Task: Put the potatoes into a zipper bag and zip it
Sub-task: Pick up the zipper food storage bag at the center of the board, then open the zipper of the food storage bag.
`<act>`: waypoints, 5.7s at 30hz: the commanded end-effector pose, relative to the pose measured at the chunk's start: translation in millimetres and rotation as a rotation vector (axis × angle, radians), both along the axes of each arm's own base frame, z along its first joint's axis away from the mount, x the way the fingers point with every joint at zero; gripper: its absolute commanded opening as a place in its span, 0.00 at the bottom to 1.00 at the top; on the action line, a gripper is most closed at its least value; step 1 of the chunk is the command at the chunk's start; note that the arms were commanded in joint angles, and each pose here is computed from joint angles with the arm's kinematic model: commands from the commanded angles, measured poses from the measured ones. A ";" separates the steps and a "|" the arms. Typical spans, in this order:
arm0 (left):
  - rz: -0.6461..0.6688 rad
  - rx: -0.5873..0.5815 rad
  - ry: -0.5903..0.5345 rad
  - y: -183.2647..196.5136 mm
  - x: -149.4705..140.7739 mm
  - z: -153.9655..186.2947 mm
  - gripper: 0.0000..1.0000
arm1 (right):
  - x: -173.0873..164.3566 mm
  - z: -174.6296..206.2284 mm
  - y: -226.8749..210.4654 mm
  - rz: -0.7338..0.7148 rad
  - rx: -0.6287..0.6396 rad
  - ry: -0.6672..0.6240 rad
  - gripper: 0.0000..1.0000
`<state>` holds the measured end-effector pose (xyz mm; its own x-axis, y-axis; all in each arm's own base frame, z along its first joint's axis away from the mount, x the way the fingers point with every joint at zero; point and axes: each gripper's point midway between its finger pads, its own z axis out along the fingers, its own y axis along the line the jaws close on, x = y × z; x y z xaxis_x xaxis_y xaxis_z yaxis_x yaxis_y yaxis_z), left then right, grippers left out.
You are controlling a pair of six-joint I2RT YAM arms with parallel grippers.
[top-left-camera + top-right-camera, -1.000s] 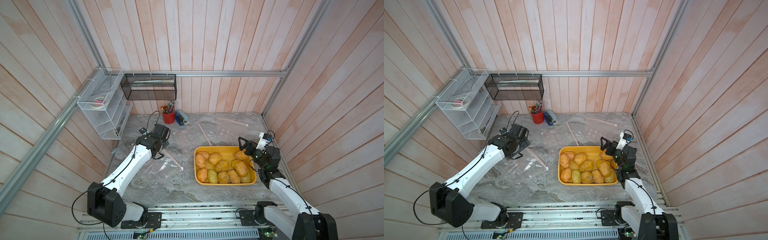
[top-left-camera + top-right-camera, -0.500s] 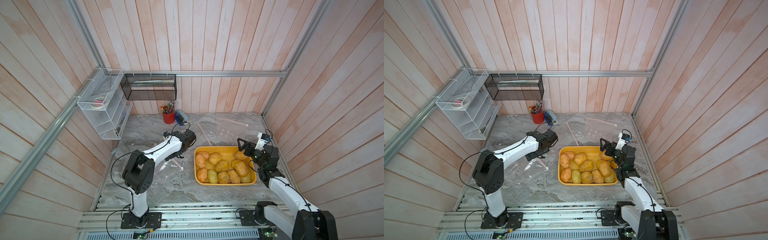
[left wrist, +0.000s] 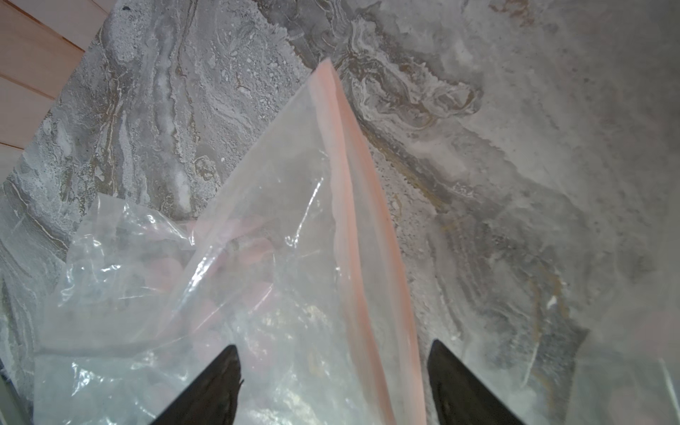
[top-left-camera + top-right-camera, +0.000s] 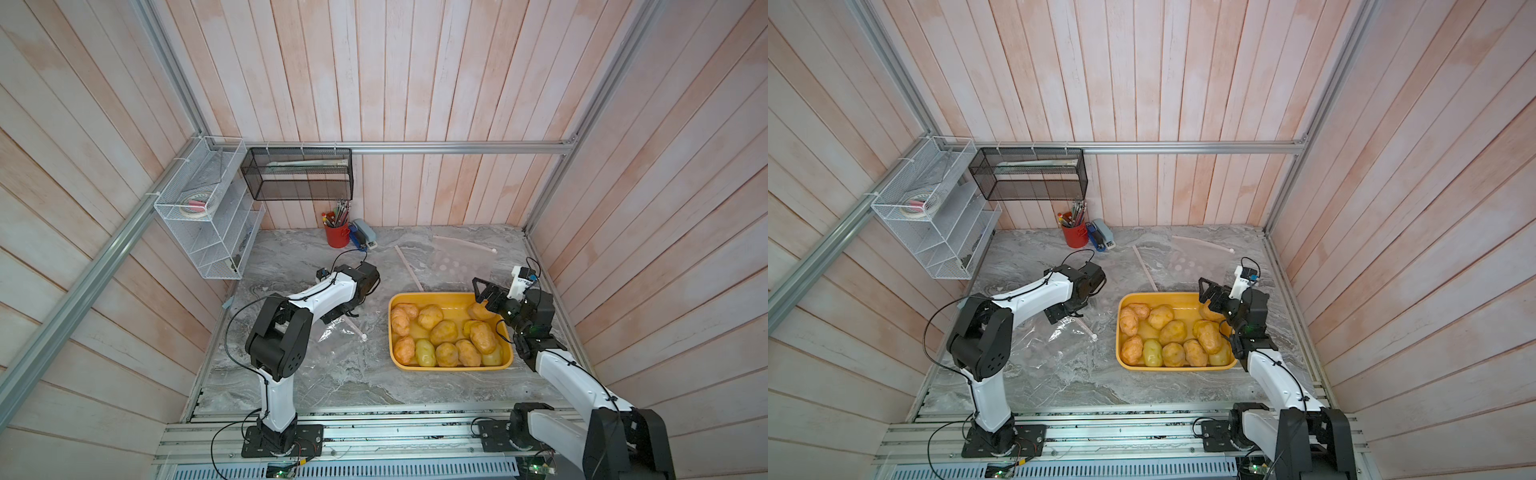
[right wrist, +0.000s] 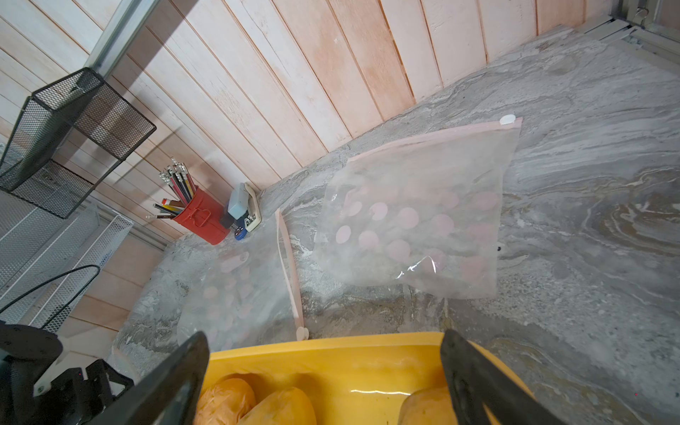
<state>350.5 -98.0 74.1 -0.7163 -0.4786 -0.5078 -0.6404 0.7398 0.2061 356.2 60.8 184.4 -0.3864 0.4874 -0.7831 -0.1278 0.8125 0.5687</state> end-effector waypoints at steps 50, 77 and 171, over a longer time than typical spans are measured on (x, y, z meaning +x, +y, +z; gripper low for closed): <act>-0.692 -0.505 -0.441 -115.3 -19.1 148.3 0.00 | -57.6 67.3 209.8 0.701 0.140 -0.141 0.98; -0.629 -0.385 -0.264 -104.3 -25.0 128.5 0.00 | -21.8 -4.5 317.2 0.735 -0.114 0.067 0.82; -0.419 -0.294 -0.378 -71.7 -47.1 159.1 0.00 | -28.2 -33.9 288.6 0.554 -0.262 0.173 0.37</act>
<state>302.9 -167.6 239.3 -0.6623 -0.3581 -0.6581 -0.2756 0.9333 -0.2303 332.2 351.3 138.9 -0.6699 -0.0403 -0.7414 -0.4821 0.7830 0.3930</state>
